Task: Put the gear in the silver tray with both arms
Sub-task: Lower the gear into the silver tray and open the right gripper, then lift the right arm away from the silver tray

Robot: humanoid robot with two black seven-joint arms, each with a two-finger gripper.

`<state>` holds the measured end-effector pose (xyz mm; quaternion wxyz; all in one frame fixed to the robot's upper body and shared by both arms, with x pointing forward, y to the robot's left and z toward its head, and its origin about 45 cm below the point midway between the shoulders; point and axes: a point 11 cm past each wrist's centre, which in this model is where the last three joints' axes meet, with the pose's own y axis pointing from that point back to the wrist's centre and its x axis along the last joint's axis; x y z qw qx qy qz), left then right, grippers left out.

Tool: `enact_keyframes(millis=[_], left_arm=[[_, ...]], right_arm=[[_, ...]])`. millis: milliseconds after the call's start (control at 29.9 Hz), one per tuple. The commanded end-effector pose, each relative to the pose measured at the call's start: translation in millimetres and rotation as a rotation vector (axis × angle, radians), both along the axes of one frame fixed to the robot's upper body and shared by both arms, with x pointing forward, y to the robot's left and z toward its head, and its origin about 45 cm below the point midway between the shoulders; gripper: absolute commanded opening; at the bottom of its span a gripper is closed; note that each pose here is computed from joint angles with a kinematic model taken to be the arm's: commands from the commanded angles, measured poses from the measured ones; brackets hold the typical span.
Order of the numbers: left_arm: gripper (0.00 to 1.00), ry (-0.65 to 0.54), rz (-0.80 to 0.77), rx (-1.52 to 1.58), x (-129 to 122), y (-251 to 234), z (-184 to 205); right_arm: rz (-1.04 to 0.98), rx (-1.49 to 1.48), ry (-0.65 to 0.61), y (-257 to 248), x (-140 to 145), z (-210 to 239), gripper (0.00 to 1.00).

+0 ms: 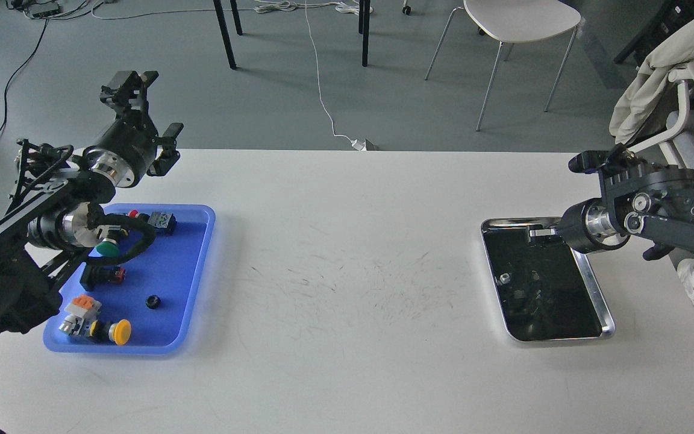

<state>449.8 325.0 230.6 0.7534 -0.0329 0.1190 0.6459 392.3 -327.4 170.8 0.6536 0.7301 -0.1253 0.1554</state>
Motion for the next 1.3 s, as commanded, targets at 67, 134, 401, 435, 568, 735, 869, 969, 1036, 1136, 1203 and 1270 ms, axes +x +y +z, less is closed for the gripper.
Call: enact_keyframes(millis=[67, 134, 401, 435, 568, 735, 869, 969, 1036, 1136, 1203, 1270], left_arm=[[0.98, -0.001, 0.001, 0.000, 0, 0, 0], [0.98, -0.001, 0.001, 0.000, 0, 0, 0], [0.98, -0.002, 0.001, 0.001, 1, 0, 1], [0.98, -0.001, 0.001, 0.002, 1, 0, 1], [0.98, -0.001, 0.004, 0.004, 0, 2, 2], [0.98, -0.001, 0.006, 0.009, 0, 4, 2], [0.98, -0.001, 0.006, 0.008, 1, 4, 2], [0.98, 0.000, 0.006, 0.010, 1, 3, 2], [0.98, -0.003, 0.007, 0.009, 1, 3, 3], [0.98, -0.007, 0.006, 0.012, 3, 4, 6], [0.98, -0.008, 0.006, 0.012, 3, 4, 7], [0.98, -0.006, 0.009, 0.015, 3, 6, 7]], right_arm=[[0.011, 0.003, 0.038, 5, -10, -15, 0.04], [0.007, -0.002, 0.054, 1, -15, -22, 0.04], [0.015, -0.009, 0.054, 1, -17, -24, 0.97], [0.015, -0.007, 0.053, 1, -16, -23, 0.97], [0.002, 0.048, 0.012, 10, -6, -8, 0.98], [-0.077, 0.183, -0.100, 4, 13, 40, 0.98], [-0.140, 0.293, -0.237, -6, 33, 91, 0.98], [-0.210, 0.393, -0.347, -20, 45, 131, 0.98], [-0.280, 0.508, -0.387, -22, 51, 147, 0.98], [-0.412, 0.728, -0.421, -26, 61, 172, 0.98], [-0.526, 0.877, -0.449, -40, 69, 187, 0.98], [-0.645, 1.027, -0.487, -59, 76, 193, 0.98]])
